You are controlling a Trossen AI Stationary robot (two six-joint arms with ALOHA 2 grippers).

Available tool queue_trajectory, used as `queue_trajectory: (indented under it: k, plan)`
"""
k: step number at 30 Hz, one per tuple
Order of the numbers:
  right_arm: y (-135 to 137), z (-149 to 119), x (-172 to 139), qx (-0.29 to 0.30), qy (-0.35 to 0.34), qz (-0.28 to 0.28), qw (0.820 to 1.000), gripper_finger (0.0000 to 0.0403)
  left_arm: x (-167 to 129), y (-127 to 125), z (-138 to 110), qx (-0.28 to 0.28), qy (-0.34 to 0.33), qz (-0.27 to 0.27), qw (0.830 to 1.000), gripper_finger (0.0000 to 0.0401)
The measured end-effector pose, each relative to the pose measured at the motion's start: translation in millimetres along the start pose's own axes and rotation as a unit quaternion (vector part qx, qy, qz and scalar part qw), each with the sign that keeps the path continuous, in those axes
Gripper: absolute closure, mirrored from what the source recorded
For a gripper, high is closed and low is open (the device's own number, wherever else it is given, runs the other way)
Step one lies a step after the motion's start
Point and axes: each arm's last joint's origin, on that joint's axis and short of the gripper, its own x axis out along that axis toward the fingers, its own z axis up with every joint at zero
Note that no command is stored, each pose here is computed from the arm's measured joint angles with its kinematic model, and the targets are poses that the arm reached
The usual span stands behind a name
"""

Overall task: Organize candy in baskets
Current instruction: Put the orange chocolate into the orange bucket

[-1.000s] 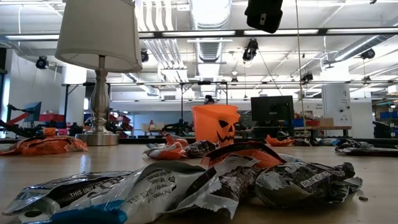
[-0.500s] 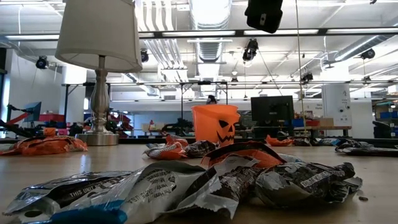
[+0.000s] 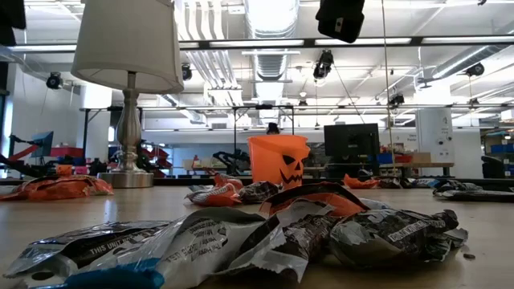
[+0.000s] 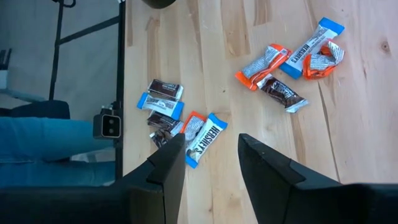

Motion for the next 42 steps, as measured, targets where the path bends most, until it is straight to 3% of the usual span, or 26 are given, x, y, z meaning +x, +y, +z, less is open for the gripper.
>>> queue_trajectory:
  k: [7, 12, 22, 32, 42]
  plan:
    - [0, 0, 0, -0.001, -0.001, 0.001, 1.0, 0.0266, 2, 5, 9, 0.059, -0.019, 0.037, 0.997, 0.0288]
    - [0, 1, 0, -0.002, -0.006, 0.002, 1.0, 0.0264, 10, 12, 29, 0.065, -0.041, 0.1, 0.992, 0.0288]
    - [0, 1, 0, -0.002, -0.006, 0.002, 1.0, 0.027, 23, 14, 69, 0.146, -0.047, 0.146, 0.977, 0.0288]
    - [1, 1, 0, 0.011, -0.006, 0.003, 1.0, 0.0271, 29, 22, 96, 0.239, -0.018, 0.177, 0.955, 0.0288]
    - [1, 1, 0, 0.015, -0.006, 0.003, 1.0, 0.0271, 38, 27, 114, 0.271, 0.029, 0.189, 0.943, 0.0271]
